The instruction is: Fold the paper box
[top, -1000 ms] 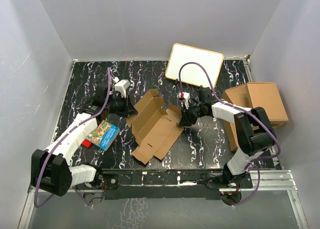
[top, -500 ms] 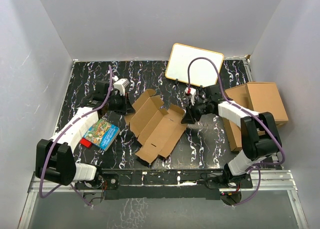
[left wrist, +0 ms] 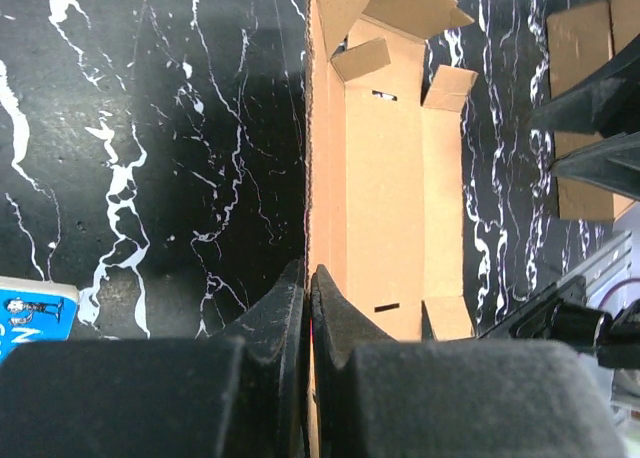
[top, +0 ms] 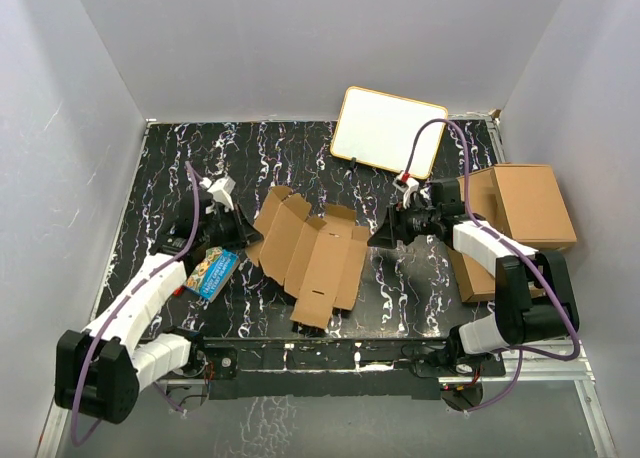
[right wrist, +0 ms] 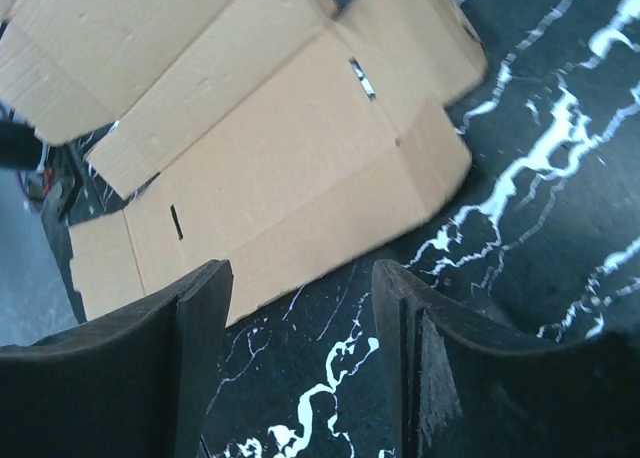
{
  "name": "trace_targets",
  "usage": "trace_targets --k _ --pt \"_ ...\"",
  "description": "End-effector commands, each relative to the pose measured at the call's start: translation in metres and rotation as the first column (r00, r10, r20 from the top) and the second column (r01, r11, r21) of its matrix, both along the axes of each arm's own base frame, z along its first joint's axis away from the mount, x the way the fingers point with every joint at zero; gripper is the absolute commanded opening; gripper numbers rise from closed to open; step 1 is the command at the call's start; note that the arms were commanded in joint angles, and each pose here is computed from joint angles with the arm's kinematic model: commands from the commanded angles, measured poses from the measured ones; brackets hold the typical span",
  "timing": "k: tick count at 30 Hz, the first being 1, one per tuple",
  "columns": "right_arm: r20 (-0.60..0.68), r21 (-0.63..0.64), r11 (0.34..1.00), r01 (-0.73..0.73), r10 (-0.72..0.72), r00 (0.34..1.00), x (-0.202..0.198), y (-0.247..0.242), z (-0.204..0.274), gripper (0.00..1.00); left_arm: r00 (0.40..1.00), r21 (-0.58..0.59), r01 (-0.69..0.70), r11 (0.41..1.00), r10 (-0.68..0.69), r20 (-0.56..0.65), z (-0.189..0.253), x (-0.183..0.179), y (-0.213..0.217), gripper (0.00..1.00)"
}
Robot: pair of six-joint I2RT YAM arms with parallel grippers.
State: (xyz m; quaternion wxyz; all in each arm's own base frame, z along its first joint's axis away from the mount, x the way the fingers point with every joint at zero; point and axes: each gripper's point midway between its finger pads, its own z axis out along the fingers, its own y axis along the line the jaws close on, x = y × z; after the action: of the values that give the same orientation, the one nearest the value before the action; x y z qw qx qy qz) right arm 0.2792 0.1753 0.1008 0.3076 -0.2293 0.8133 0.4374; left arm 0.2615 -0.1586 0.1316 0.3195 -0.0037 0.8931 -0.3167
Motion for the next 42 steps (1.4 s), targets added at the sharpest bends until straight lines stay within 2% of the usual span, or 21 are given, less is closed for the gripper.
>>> trace_targets --k 1,14,18,20,21,25,27,33,38,42 --pt "-0.108 -0.045 0.981 0.187 -0.191 0.976 0.016 -0.010 -0.008 0.64 0.988 -0.068 -0.146 0.987 0.149 0.034 0.012 0.006 0.008 0.00" --pt "-0.271 -0.107 0.987 0.124 -0.149 0.951 0.020 0.029 -0.060 0.65 0.985 -0.141 -0.171 0.975 0.174 0.011 0.005 0.000 0.003 0.00" --pt "-0.296 -0.082 0.991 0.107 -0.126 0.947 0.017 0.035 -0.060 0.51 0.985 -0.147 -0.168 0.975 0.170 -0.001 0.003 0.000 0.000 0.00" --pt "-0.295 -0.066 0.993 0.102 -0.117 0.948 0.015 0.037 -0.057 0.49 0.986 -0.148 -0.163 0.975 0.164 -0.006 0.003 0.000 -0.001 0.00" --pt "-0.286 -0.057 0.994 0.098 -0.110 0.952 0.016 0.037 -0.053 0.46 0.987 -0.147 -0.163 0.976 0.163 -0.009 0.002 0.000 -0.002 0.00" --pt "-0.223 -0.039 0.994 0.106 -0.112 0.968 0.020 0.038 -0.038 0.41 0.988 -0.149 -0.152 0.977 0.152 -0.009 0.002 0.002 -0.006 0.00" --pt "-0.201 -0.029 0.994 0.105 -0.108 0.974 0.020 0.038 -0.032 0.32 0.990 -0.144 -0.141 0.979 0.141 -0.012 0.002 0.001 -0.009 0.00" --pt "-0.168 -0.058 0.994 0.098 -0.106 0.980 0.020 0.040 -0.034 0.17 0.993 -0.150 -0.115 0.982 0.116 -0.004 0.006 0.002 -0.018 0.00" --pt "-0.135 -0.071 0.995 0.070 -0.080 0.988 0.016 0.047 -0.032 0.14 0.997 -0.162 -0.071 0.984 0.072 0.001 0.007 -0.001 -0.030 0.00" --pt "-0.128 -0.061 0.997 0.050 -0.058 0.990 0.013 0.051 -0.029 0.17 0.999 -0.168 -0.035 0.985 0.037 0.008 0.009 -0.002 -0.041 0.00"
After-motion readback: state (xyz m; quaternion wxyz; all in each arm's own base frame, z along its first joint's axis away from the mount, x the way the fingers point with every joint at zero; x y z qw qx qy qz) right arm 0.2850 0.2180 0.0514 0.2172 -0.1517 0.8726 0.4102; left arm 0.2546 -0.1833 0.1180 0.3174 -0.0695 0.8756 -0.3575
